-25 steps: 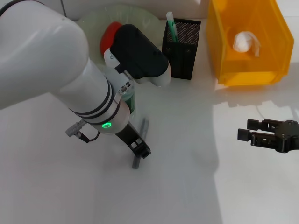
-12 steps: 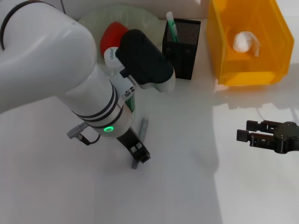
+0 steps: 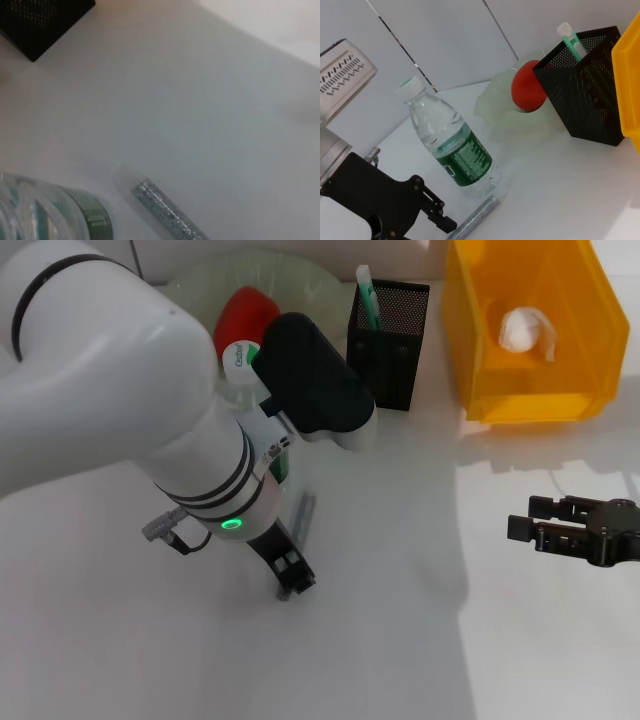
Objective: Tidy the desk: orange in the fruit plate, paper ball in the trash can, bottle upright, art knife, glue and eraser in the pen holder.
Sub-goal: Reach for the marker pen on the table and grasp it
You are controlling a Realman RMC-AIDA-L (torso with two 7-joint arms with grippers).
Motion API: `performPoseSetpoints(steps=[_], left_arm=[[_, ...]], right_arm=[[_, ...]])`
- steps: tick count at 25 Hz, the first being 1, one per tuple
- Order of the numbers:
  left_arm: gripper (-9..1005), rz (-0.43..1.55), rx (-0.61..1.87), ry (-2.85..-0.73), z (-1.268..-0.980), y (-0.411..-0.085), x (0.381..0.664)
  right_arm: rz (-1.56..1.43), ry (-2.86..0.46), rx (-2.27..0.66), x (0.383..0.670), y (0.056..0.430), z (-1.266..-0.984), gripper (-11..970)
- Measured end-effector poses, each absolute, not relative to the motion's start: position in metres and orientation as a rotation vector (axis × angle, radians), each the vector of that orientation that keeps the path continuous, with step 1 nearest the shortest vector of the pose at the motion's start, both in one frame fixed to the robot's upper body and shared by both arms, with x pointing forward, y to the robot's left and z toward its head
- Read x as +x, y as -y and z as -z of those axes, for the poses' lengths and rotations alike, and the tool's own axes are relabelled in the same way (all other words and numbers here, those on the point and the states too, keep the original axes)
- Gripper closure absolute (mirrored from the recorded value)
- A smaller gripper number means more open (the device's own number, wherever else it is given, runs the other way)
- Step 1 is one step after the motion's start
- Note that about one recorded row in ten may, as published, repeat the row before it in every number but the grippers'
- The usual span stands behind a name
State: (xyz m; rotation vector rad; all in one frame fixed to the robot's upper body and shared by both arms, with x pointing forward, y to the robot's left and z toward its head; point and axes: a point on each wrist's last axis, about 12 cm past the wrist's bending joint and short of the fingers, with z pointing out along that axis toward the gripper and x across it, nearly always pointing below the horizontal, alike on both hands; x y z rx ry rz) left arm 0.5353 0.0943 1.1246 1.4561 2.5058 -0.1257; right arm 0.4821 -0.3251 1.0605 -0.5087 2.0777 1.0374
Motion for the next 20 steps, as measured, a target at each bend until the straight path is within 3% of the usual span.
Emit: performPoseSetpoints(steps=[20], left_arm=[[549,0.105,1.499,-2.488,-1.1249,-0.0906,0.5320]], right_arm=[[-1.036,-2.083,-0.508,0.4822,0.3250,-1.0597,320]])
